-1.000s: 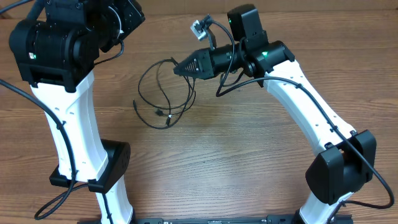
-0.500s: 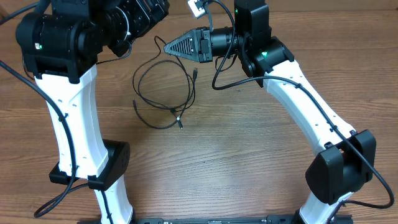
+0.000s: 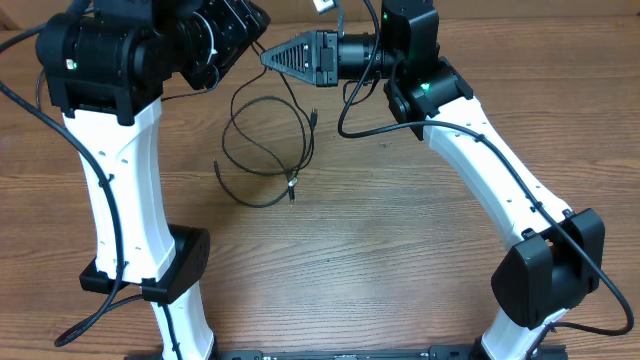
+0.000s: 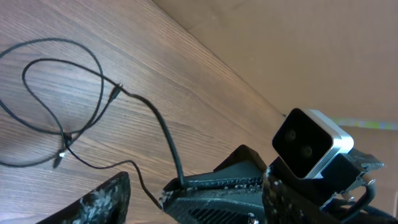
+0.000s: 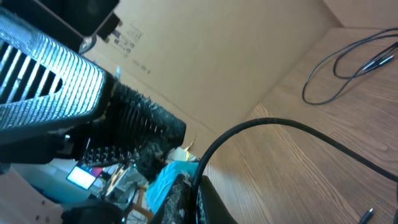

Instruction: Untangle cables

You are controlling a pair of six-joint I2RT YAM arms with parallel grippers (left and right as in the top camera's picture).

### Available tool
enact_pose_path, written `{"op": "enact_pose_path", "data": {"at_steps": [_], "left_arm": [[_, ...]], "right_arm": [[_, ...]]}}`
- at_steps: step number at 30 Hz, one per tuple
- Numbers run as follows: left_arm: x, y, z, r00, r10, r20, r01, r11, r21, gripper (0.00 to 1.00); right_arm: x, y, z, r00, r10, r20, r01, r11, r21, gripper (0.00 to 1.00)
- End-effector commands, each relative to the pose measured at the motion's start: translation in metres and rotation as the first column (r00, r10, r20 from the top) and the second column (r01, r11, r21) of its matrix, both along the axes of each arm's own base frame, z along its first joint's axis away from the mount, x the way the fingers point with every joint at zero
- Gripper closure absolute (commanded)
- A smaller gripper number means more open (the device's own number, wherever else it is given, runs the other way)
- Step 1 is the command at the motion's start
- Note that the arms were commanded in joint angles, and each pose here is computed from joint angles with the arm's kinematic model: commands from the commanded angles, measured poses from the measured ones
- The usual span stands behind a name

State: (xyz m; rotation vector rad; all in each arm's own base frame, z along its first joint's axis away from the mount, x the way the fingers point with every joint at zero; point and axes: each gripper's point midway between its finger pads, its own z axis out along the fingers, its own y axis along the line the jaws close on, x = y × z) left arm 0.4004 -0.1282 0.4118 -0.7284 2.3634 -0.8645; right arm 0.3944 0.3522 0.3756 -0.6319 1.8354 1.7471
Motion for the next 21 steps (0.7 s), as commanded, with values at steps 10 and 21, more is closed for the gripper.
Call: {"op": "enact_pose_path", "data": {"at_steps": [10, 21], "left_arm": [[0.004, -0.004, -0.008, 0.995, 0.067, -0.077, -0.073, 0.994, -0.076, 0.43], [0.011, 0.001, -0.009, 0.991, 0.107, -0.076, -0.113, 0.991, -0.073, 0.55]], "right_arm": [[-0.003, 0.0, 0.032, 0.999, 0.005, -0.038, -0.002, 0.996, 0.092, 0.96], [-0.029, 0.013, 0.041, 0.994, 0.109, 0.024, -0.111, 0.988, 0.108, 0.96]]}}
